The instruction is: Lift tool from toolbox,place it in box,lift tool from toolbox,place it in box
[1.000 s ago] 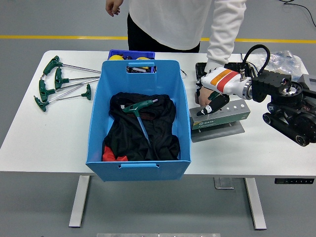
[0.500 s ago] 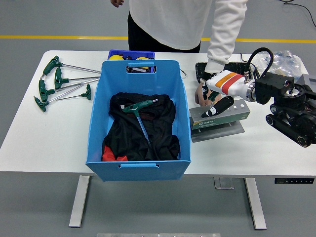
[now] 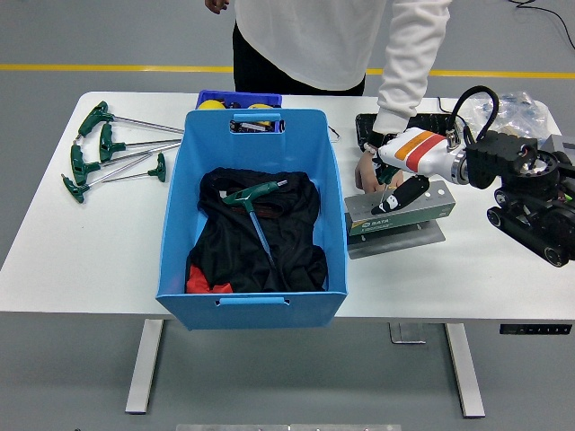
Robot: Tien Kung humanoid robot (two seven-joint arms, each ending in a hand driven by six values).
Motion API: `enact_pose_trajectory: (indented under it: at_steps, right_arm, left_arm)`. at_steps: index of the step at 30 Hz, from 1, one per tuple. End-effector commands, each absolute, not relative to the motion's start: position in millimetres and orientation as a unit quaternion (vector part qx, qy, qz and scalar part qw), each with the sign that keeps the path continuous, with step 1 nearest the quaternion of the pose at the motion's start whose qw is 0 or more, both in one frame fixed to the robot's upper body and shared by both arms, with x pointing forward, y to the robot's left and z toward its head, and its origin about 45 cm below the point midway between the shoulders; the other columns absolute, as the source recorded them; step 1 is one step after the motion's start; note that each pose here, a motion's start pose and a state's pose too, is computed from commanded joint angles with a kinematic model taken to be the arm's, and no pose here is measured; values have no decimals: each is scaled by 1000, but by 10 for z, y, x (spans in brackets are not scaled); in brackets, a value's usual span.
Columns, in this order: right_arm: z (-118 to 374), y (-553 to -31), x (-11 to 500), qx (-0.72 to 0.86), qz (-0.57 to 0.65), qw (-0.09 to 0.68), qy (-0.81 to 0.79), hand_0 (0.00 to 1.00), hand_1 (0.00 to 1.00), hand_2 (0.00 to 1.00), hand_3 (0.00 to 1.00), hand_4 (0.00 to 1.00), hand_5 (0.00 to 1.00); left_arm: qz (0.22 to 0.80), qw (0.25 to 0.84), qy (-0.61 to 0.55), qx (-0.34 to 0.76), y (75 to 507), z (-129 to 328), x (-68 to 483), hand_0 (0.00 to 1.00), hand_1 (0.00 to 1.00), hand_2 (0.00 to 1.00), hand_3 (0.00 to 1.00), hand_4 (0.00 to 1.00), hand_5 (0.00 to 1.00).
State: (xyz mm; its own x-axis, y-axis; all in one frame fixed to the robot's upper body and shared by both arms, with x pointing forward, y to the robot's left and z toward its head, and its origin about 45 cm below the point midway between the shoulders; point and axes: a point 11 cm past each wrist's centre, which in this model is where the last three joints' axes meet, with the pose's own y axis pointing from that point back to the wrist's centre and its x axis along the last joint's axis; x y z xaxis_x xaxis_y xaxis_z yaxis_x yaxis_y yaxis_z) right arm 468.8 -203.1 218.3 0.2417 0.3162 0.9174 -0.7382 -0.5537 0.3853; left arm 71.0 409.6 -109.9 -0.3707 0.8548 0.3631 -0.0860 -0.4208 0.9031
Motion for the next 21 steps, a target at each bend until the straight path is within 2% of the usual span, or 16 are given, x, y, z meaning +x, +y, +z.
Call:
enact_pose_trajectory:
  at_steps: [2, 7, 8, 14, 15, 20, 21]
  right_arm:
    - [2179, -2036, 4690, 650, 594, 445, -161, 742, 477, 484, 422, 998, 756]
    - [2162, -2051, 4689, 648, 596, 448, -156, 742, 477, 484, 422, 998, 756]
    - [2161, -2053, 4690, 648, 596, 448, -156, 728, 432, 437, 395, 998, 758]
    - [2159, -2053, 4688, 646, 598, 449, -151, 728, 432, 437, 395, 998, 758]
    - [2158, -2051, 4687, 646, 599, 449, -151, 705, 392, 397, 364, 998, 759]
    - [2160, -2058, 4690, 644, 599, 451, -149, 705, 392, 397, 364, 998, 759]
    - [2159, -2059, 4690, 644, 599, 452, -148, 661, 327, 352, 331, 998, 760]
  left_arm:
    - [711, 331, 424, 453, 4095, -1099, 710, 745, 720, 783, 771, 734, 607]
    - [711, 331, 424, 453, 4094, -1099, 713, 745, 720, 783, 771, 734, 607]
    - [711, 331, 424, 453, 4095, -1099, 714, 746, 721, 783, 771, 734, 607]
    - [712, 332, 424, 452, 4096, -1098, 717, 746, 721, 783, 771, 734, 607]
    - [712, 332, 424, 452, 4096, -1098, 717, 746, 720, 783, 771, 734, 606]
    - [712, 332, 424, 451, 4097, -1097, 720, 746, 720, 783, 771, 734, 606]
    - [712, 332, 423, 451, 4098, -1097, 720, 746, 720, 783, 770, 733, 606]
